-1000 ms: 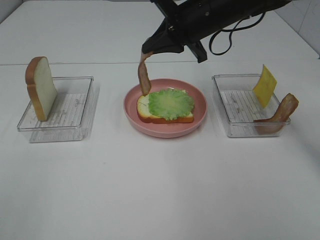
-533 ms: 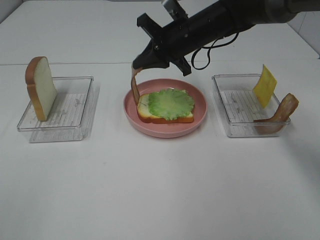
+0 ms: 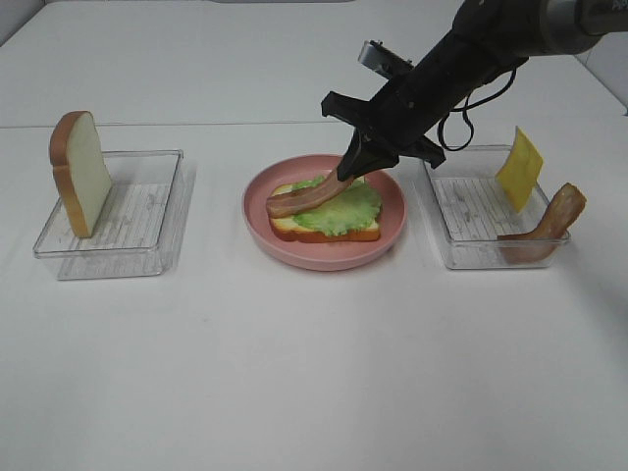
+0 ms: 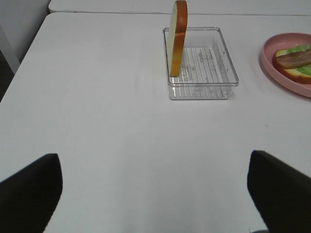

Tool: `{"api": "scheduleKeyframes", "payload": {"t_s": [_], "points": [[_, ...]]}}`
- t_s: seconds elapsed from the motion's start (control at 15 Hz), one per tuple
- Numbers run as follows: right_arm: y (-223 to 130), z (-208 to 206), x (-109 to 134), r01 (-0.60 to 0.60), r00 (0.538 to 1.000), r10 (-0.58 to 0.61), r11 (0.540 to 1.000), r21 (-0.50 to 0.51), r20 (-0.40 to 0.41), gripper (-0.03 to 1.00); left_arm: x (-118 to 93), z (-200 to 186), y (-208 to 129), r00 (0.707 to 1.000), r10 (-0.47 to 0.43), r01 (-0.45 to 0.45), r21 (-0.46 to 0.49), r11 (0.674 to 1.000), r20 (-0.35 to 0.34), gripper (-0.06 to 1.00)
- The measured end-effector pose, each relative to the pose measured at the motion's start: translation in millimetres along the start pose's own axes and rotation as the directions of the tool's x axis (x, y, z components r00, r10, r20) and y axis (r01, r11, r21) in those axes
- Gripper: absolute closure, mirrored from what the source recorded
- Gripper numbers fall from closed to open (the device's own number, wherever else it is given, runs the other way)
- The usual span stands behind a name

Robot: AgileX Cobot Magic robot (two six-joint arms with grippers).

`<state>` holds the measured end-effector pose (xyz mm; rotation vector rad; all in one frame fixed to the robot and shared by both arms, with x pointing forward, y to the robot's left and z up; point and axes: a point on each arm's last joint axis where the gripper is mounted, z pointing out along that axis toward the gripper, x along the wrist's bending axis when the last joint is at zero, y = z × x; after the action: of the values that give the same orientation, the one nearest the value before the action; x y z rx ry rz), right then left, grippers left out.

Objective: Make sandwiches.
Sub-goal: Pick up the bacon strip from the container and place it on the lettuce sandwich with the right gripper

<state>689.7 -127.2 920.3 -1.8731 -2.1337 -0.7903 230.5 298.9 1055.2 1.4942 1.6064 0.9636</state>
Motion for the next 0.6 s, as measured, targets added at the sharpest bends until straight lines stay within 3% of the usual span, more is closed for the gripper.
{"api": "scheduleKeyframes", "payload": {"t_s": [0.33,0.47,0.53,0.6], "points": [[-1.1,0.0,-4.4,0.025,0.999,-0.026,1.000,0.013,0.048,0.93,0.0,0.0,0.0,1.000,0.000,0.000,0.000,1.000,0.000,0.00],[-1.3,0.0,-4.4,0.018,0.999,-0.019,1.000,0.015,0.048,0.78,0.0,0.0,0.0,1.000,0.000,0.000,0.000,1.000,0.000,0.00],[-2.2,-0.1,-4.6,0.013,0.999,-0.014,1.000,0.024,0.051,0.53,0.0,0.0,0.0,1.000,0.000,0.000,0.000,1.000,0.000,0.00],[-3.1,-3.8,-3.4,0.023,0.998,-0.025,0.999,0.037,0.057,0.18,0.0,0.0,0.0,1.000,0.000,0.000,0.000,1.000,0.000,0.00]]}}
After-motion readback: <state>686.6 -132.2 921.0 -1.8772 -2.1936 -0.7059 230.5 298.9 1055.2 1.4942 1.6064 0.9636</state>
